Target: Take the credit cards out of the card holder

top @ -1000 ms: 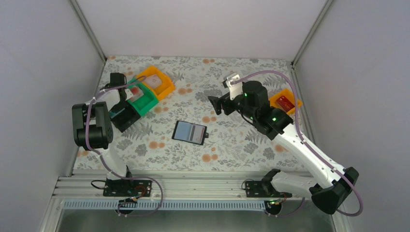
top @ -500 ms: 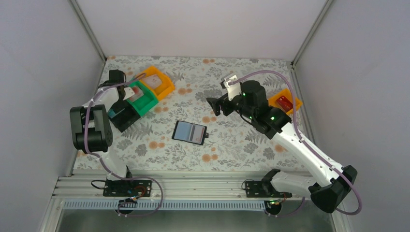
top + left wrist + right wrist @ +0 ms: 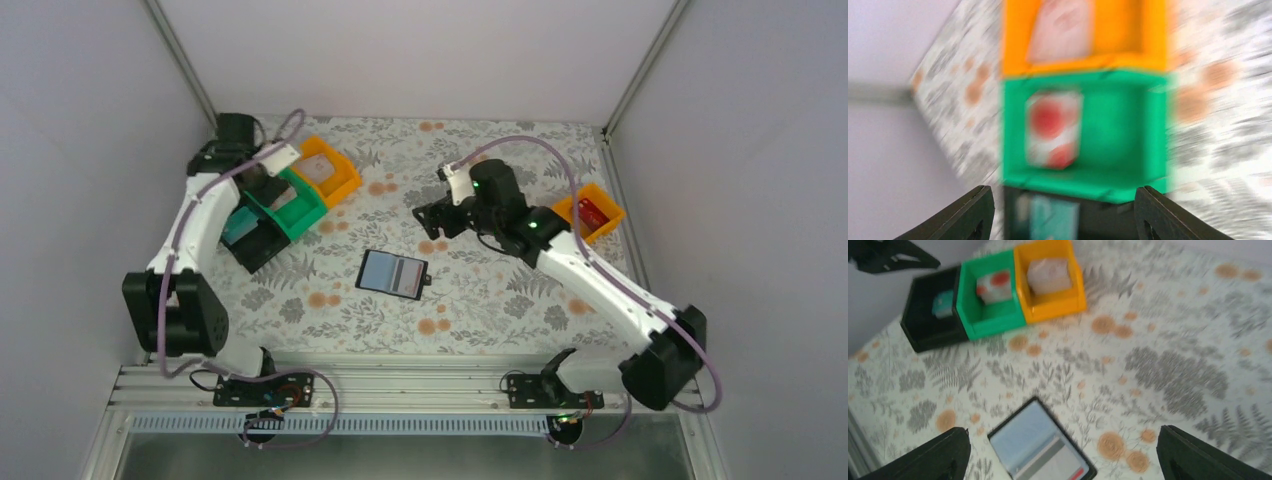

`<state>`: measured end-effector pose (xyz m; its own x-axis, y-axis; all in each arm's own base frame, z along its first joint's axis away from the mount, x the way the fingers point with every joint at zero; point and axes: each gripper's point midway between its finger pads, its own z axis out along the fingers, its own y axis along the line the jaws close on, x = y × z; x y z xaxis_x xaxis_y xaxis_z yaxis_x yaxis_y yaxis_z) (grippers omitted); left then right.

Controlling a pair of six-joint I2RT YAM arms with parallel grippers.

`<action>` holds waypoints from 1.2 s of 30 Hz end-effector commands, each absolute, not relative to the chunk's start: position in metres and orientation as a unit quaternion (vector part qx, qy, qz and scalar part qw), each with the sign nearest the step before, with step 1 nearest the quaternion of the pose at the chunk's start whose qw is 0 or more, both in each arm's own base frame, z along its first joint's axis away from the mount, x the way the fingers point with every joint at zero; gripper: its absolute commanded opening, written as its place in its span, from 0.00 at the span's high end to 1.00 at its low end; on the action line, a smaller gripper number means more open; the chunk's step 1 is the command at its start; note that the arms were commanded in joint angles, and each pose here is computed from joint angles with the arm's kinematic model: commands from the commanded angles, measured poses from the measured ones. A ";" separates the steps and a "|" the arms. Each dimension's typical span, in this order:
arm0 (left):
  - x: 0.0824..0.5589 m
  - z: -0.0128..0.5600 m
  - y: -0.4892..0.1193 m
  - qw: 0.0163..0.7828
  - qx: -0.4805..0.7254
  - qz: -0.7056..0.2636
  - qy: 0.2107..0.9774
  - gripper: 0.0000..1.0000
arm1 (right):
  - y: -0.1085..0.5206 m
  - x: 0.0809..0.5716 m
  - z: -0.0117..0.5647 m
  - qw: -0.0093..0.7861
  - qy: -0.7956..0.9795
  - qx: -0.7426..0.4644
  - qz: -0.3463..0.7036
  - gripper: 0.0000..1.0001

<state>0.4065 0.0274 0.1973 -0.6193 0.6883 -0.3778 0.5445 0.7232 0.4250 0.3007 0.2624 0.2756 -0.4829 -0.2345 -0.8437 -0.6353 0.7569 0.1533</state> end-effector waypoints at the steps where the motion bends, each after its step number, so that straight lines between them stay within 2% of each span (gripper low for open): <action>1: 0.354 0.168 -0.079 0.247 0.418 0.009 0.874 0.29 | 0.285 0.289 0.223 0.315 0.874 -0.222 0.295 0.11; 5: 0.326 0.145 -0.135 0.225 0.439 -0.087 0.865 0.28 | 0.310 0.273 0.188 0.250 0.876 -0.191 0.367 0.23; 8: 0.312 0.121 -0.158 0.210 0.440 -0.138 0.862 0.28 | 0.313 0.265 0.148 0.210 0.896 -0.163 0.355 0.26; 13: 0.293 0.065 -0.164 0.176 0.457 -0.131 0.862 0.27 | 0.310 0.251 0.092 0.158 0.922 -0.134 0.327 0.31; 18: 0.281 0.035 -0.166 0.156 0.457 -0.150 0.863 0.28 | 0.309 0.255 0.067 0.135 0.939 -0.124 0.290 0.39; 21: 0.276 0.028 -0.167 0.156 0.457 -0.158 0.861 0.33 | 0.313 0.258 0.059 0.125 0.943 -0.126 0.282 0.48; 24: 0.263 0.019 -0.164 0.142 0.460 -0.164 0.861 0.37 | 0.318 0.261 0.049 0.106 0.946 -0.126 0.278 0.47; 30: 0.242 0.009 -0.171 0.132 0.470 -0.208 0.847 0.37 | 0.308 0.274 0.030 0.113 0.961 -0.120 0.220 0.42; 36: 0.229 0.003 -0.179 0.113 0.476 -0.248 0.836 0.37 | 0.327 0.260 0.027 0.077 0.949 -0.127 0.278 0.40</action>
